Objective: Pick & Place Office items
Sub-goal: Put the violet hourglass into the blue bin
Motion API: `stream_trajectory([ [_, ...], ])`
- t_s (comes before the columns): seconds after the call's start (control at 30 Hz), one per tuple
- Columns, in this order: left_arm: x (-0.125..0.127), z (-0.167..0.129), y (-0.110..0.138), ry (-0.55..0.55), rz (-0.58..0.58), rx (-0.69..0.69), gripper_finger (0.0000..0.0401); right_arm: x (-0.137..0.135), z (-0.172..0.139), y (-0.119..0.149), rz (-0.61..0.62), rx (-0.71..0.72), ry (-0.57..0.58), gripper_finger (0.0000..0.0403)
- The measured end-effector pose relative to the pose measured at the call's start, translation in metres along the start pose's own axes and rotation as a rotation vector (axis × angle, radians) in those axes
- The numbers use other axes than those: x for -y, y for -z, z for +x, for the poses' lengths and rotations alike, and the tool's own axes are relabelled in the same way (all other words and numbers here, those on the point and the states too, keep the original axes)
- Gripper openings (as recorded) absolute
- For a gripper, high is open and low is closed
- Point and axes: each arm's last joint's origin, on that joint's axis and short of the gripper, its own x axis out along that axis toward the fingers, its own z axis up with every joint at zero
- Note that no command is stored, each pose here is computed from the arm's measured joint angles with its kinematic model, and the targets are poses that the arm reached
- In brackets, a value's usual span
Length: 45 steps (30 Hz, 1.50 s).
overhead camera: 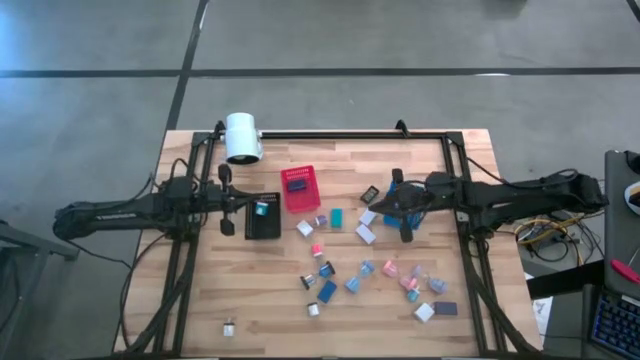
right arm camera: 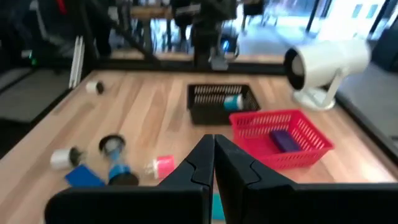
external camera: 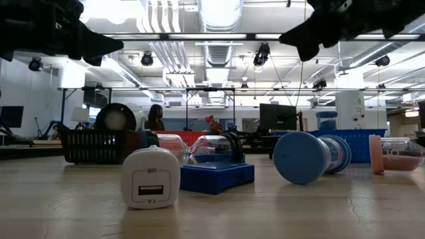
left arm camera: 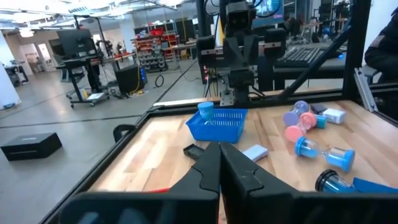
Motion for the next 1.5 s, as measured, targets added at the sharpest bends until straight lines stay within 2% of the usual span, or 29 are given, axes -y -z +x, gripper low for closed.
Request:
stream_trajectory([
  [0.17, 0.0, -0.001, -0.001, -0.001, -0.024, 0.007, 0.0004, -0.008, 0.0, -0.014, -0.011, -0.106, -0.002, 0.0008],
  [0.3, 0.0, -0.001, 0.0, 0.0, -0.033, 0.004, 0.0008, -0.015, -0.004, -0.015, -0.008, -0.254, 0.009, 0.0008],
  [0.57, 0.0, -0.001, 0.0, -0.001, -0.033, 0.004, 0.0009, -0.04, 0.003, -0.01, 0.037, -0.487, -0.057, 0.0015],
  [0.73, 0.0, -0.001, 0.0, 0.0, -0.047, 0.003, 0.0009, -0.054, 0.01, -0.004, 0.207, -0.706, -0.015, 0.0061],
  [0.83, 0.0, -0.001, 0.0, 0.0, -0.048, 0.0, 0.0009, -0.064, 0.012, -0.005, 0.315, -0.844, 0.05, 0.0101],
  [1.0, 0.0, -0.001, 0.001, 0.001, -0.049, -0.007, 0.0009, -0.087, 0.007, -0.004, 0.418, -1.06, 0.173, 0.0169],
  [1.23, 0.0, -0.001, 0.001, 0.002, -0.049, -0.012, 0.0009, -0.129, -0.008, 0.012, 0.593, -1.133, 0.304, 0.0237],
  [1.5, 0.0, -0.001, 0.0, 0.005, -0.037, -0.002, 0.0009, -0.165, -0.039, 0.033, 0.744, -1.161, 0.451, 0.0258],
])
